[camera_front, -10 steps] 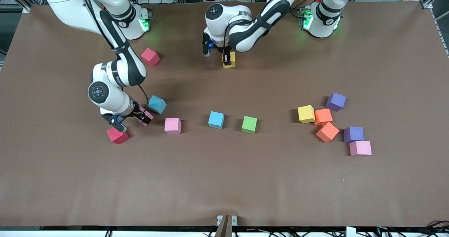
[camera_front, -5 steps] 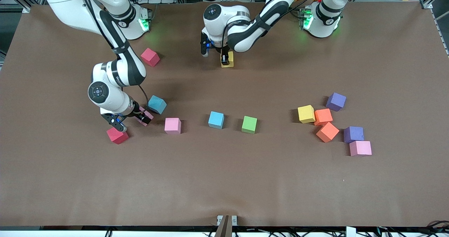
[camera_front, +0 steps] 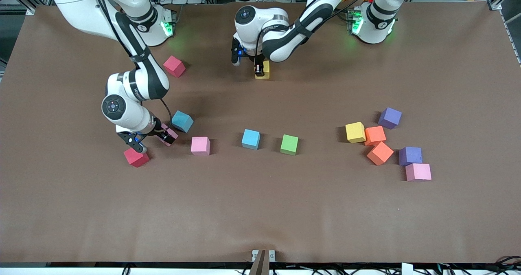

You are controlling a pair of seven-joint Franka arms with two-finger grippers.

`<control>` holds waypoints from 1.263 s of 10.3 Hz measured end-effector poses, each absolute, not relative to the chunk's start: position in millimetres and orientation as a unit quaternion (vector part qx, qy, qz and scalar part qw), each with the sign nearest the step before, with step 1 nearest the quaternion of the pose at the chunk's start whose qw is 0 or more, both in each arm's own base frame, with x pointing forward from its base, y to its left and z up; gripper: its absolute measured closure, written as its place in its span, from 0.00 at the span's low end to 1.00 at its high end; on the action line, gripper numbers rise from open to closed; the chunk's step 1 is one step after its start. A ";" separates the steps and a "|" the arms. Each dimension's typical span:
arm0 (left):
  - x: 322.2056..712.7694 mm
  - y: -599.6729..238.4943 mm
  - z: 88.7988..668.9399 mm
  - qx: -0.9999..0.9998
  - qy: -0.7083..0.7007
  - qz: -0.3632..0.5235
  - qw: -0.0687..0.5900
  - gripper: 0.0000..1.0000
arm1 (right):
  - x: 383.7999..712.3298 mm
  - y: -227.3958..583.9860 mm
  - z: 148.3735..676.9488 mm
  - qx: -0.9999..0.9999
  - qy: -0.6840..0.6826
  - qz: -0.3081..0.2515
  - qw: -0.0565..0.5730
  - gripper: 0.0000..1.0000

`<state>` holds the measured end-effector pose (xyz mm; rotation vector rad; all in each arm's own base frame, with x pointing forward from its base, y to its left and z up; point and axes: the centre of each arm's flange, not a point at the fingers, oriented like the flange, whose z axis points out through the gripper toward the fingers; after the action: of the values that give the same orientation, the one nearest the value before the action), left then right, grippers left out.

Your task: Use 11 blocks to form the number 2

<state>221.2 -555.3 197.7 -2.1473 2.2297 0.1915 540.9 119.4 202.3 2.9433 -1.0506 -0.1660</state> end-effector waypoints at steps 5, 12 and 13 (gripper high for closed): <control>213.4 -559.0 188.3 -0.686 0.725 0.061 0.012 0.09 | 541.2 119.2 202.5 0.940 -0.336 -0.052 0.006 0.00; 222.5 -564.0 208.6 -0.687 0.725 0.041 0.018 0.00 | 540.7 119.0 202.0 0.940 -0.336 -0.053 0.006 0.00; 221.6 -565.2 214.7 -0.686 0.726 0.037 0.020 0.00 | 540.8 118.9 202.0 0.940 -0.336 -0.052 0.006 0.00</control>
<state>221.6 -565.2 214.7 -2.1289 2.2536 0.1152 540.8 118.9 202.0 2.9436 -1.0519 -0.1632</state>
